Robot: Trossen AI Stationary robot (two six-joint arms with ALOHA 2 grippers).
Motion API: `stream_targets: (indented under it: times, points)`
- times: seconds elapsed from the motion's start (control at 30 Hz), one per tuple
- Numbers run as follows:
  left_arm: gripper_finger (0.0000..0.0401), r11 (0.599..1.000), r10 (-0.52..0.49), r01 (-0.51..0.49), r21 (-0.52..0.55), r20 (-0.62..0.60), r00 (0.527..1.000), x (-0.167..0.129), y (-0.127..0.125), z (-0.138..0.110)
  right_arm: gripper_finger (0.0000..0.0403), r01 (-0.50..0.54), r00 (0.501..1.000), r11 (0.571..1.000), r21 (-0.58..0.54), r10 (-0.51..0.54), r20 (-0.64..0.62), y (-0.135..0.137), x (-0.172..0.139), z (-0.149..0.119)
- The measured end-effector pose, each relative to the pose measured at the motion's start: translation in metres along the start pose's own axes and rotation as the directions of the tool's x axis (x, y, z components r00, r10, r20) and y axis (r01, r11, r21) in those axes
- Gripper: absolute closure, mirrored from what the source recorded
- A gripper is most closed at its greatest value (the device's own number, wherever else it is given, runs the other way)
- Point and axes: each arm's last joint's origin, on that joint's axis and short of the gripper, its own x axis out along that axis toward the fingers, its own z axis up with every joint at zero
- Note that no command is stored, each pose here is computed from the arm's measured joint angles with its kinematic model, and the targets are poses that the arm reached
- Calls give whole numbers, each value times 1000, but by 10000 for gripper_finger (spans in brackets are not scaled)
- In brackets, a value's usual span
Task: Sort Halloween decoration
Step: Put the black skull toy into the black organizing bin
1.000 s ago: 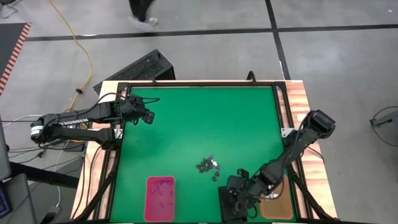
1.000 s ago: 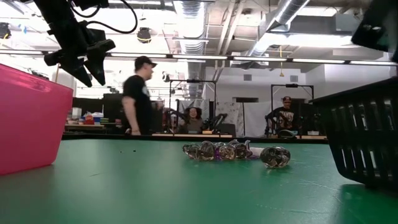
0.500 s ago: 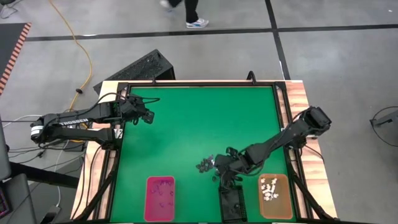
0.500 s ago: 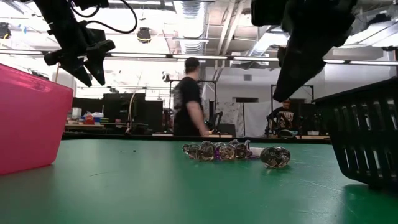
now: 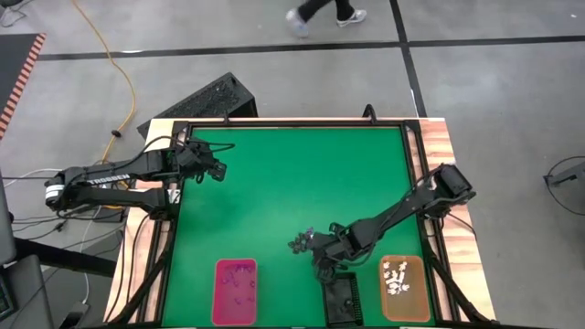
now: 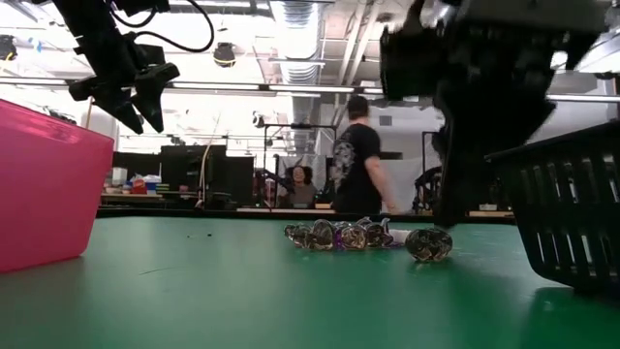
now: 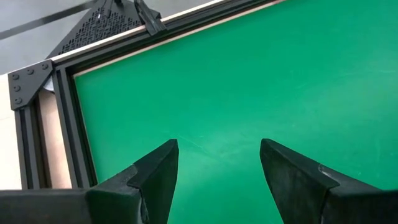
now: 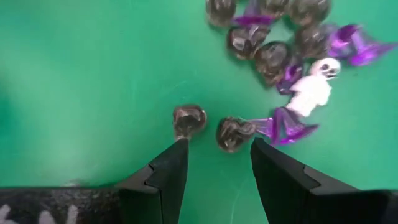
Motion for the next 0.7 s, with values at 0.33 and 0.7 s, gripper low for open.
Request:
stream_targets:
  times: [0.33, 0.7]
  points:
    - [182, 1000, 10, -10, -1, 9, 1000, 0, 0, 0, 203, 16, 999, 1000, 8, -15, -37, -10, 19, 4]
    - [182, 1000, 20, -20, -1, 17, 1000, 0, 1, 1, 203, -28, 1000, 999, 46, 29, -13, -20, 22, 18]
